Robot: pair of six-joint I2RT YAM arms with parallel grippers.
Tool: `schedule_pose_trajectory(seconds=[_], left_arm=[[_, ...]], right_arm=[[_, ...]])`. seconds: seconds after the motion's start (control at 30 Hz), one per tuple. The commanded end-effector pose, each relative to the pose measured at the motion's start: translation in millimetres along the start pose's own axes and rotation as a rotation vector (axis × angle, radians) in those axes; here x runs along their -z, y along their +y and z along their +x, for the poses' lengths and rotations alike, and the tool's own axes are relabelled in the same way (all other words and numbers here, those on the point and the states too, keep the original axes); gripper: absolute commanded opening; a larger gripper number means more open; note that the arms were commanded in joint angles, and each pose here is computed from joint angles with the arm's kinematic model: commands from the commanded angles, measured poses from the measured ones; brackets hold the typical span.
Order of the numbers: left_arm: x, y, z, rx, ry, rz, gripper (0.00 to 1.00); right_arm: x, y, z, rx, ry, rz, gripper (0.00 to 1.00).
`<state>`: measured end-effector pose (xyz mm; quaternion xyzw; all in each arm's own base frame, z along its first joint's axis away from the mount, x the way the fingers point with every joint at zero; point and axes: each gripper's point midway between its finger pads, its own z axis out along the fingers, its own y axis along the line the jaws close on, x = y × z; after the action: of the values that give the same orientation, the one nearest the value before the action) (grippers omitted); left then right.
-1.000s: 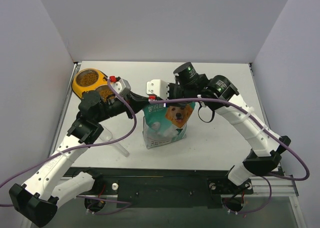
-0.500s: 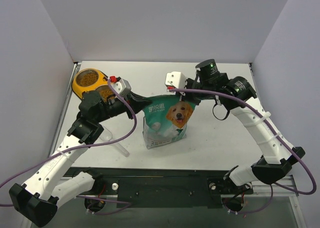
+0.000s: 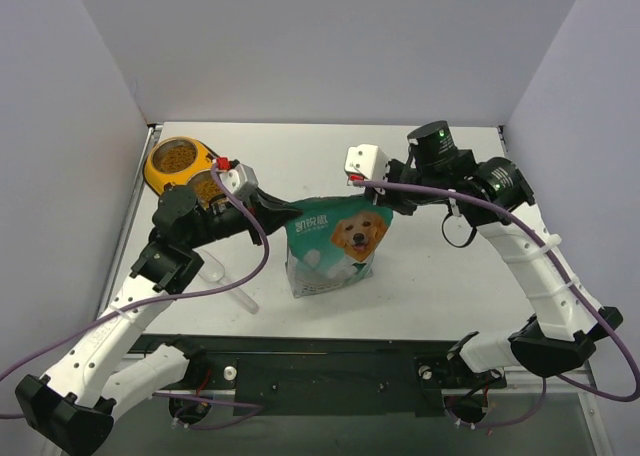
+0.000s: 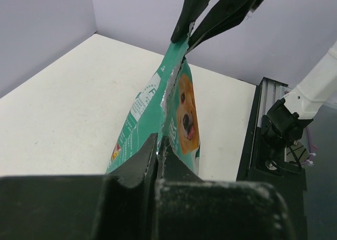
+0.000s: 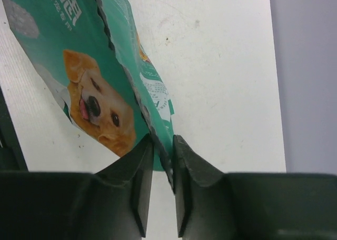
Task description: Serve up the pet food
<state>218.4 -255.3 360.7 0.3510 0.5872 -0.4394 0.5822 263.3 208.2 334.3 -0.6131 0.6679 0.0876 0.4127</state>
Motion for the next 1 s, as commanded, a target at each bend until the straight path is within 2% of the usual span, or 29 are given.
schedule_pose_trajectory(seconds=[0.0,0.1,0.23,0.47,0.53,0.6,0.63,0.77,0.97], left_arm=[[13.1,-5.2,-35.1,-0.069,-0.101,0.006,0.0],[11.9,-11.1,-38.1,-0.057,-0.117,0.037,0.0],[11.0,-15.7,-40.6,-0.051,-0.126,0.063,0.0],[11.6,-19.2,-39.6,-0.048,-0.131,0.077,0.0],[11.3,-18.7,-39.3,-0.043,-0.13,0.076,0.0],[11.0,-18.2,-39.6,-0.044,-0.131,0.075,0.0],[10.6,-17.6,-39.0,-0.042,-0.13,0.073,0.0],[11.7,-15.0,-38.7,-0.044,-0.134,0.053,0.0],[13.5,-10.7,-33.7,-0.045,-0.12,0.027,0.0]], right_arm=[[29.6,2.8,7.0,0.07,0.157,0.06,0.27],[8.9,22.7,-29.3,0.115,0.071,-0.031,0.46],[-13.7,35.3,-59.6,0.156,0.029,-0.07,0.55],[-45.7,32.3,-106.1,0.098,-0.086,-0.019,0.53],[-51.5,32.3,-110.2,0.098,-0.088,-0.014,0.48],[-56.6,27.8,-103.0,0.1,-0.049,0.012,0.37],[-54.0,21.8,-98.0,0.111,-0.026,0.047,0.24],[-43.3,10.3,-70.5,0.122,0.043,0.106,0.02],[-14.6,-11.0,-25.8,0.027,0.093,0.176,0.0]])
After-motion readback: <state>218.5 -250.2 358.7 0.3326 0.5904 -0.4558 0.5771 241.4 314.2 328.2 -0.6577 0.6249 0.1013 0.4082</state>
